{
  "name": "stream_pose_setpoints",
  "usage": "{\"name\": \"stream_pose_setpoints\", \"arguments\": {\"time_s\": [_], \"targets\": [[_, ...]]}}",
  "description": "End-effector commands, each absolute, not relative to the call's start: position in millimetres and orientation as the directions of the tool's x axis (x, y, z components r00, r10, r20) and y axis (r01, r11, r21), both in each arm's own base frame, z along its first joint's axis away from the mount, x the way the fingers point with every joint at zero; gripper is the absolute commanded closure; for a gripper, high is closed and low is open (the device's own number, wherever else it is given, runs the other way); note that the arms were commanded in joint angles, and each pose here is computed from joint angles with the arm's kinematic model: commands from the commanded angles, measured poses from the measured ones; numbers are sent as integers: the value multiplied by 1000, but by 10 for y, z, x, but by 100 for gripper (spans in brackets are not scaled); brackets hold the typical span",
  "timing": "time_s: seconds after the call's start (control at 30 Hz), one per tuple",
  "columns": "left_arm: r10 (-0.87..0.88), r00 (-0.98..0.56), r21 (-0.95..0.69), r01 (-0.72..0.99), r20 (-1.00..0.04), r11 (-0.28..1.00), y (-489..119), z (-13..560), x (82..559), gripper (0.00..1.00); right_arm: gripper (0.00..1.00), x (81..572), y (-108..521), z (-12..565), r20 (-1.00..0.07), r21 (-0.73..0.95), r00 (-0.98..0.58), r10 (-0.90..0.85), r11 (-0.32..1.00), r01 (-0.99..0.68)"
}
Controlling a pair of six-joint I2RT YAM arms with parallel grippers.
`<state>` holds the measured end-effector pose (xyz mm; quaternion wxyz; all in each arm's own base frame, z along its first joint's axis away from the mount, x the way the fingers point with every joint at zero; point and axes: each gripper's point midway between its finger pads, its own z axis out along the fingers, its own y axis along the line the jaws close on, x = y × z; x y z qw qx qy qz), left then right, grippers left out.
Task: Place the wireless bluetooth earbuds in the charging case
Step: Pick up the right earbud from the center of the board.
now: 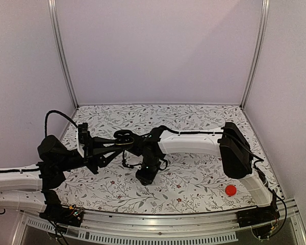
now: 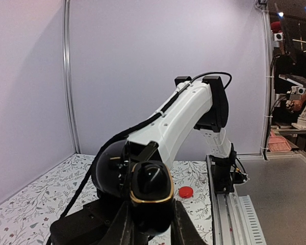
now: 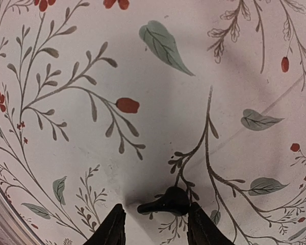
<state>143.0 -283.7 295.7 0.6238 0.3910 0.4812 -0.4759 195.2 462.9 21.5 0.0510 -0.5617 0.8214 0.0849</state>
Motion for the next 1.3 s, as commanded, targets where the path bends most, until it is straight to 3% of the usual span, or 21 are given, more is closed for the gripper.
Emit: {"name": "stream_pose_setpoints", "arguments": {"time_s": [0.0,0.33,0.77,1.27], "targets": [[-233,105,43,966,-967,257,-2802,2996,1457,83,60,1916,4688,103,-160,104,-387,-908,374,-922],[-234,106,43,965,-966,260,-2790,3003,1455,83,77,1994,4710,0,-146,69,-389,-910,382,-921],[-229,106,43,964,-968,263,-2794,2985,1463,83,87,1985,4548,17,-124,40,-381,-916,379,-924],[-232,108,45,964,-967,261,-2792,2998,1455,83,94,1683,3695,142,-43,61,-456,-889,453,-889]]}}
